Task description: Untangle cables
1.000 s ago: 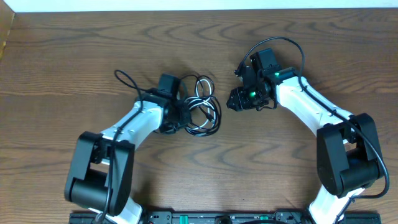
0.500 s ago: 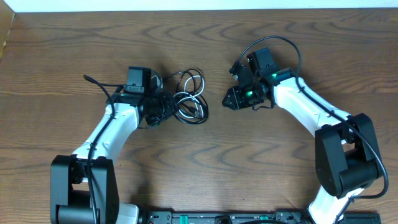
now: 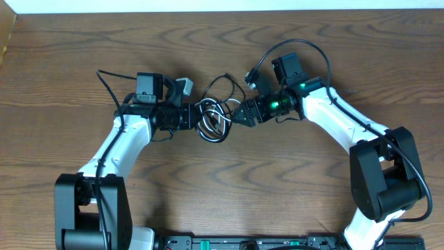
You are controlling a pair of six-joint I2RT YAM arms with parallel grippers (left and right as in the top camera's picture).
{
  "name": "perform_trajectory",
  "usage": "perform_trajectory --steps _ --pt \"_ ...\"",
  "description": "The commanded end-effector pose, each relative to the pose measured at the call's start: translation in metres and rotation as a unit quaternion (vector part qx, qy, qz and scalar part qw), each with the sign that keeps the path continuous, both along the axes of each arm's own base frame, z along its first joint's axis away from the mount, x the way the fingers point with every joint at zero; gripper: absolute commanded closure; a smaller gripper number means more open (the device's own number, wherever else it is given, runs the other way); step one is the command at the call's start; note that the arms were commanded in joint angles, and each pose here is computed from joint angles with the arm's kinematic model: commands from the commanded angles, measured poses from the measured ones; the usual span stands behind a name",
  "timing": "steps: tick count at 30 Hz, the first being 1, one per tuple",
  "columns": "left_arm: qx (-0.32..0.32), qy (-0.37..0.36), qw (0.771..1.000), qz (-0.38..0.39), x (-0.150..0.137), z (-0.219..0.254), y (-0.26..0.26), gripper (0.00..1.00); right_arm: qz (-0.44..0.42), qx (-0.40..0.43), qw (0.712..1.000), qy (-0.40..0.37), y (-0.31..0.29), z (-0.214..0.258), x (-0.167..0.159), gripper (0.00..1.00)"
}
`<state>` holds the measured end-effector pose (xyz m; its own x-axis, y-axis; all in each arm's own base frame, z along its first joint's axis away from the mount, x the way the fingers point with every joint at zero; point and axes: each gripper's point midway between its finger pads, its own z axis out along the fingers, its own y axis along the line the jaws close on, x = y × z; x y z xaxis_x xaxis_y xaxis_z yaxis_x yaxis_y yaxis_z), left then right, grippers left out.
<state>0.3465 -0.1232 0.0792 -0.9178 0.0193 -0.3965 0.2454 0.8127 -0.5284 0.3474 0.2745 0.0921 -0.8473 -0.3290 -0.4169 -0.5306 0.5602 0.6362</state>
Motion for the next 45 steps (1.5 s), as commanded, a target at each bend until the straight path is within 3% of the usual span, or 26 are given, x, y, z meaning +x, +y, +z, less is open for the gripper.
perform_trajectory --steps 1,11,14,16,24,25,26,35,38,45 --pt "0.037 -0.044 0.998 -0.039 0.002 0.000 0.006 0.92 0.038 0.060 0.997 -0.010 0.015 0.019 -0.007 0.17" --pt "0.065 -0.044 0.997 -0.022 0.006 -0.005 0.016 0.92 0.057 0.065 0.995 -0.044 0.042 0.024 -0.011 0.24" --pt "0.092 -0.029 0.995 0.027 0.012 -0.010 0.029 0.92 0.031 0.033 0.998 -0.040 0.046 0.016 -0.008 0.34" --pt "0.098 -0.024 0.994 0.046 0.014 -0.011 0.033 0.92 0.015 0.019 0.999 -0.040 0.049 0.012 -0.007 0.43" --pt "0.142 -0.002 0.982 0.127 0.018 -0.018 0.058 0.83 0.001 -0.005 0.995 -0.095 0.068 0.012 0.001 0.99" --pt "0.148 0.000 0.980 0.134 0.018 -0.019 0.061 0.72 -0.005 -0.011 0.995 -0.099 0.070 0.011 0.001 0.99" --pt "0.154 0.002 0.978 0.138 0.017 -0.020 0.063 0.71 -0.011 -0.016 0.995 -0.101 0.070 0.010 0.002 0.99" --pt "0.164 0.021 0.968 0.188 0.017 -0.023 0.073 0.70 -0.034 -0.065 0.988 -0.136 0.078 0.002 0.002 0.98" --pt "0.159 0.033 0.966 0.200 0.016 -0.027 0.074 0.70 -0.041 -0.078 0.986 -0.144 0.077 0.000 0.004 0.85" --pt "0.158 0.060 0.963 0.212 0.013 -0.042 0.074 0.70 -0.041 -0.079 0.986 -0.144 0.078 -0.003 0.005 0.80"
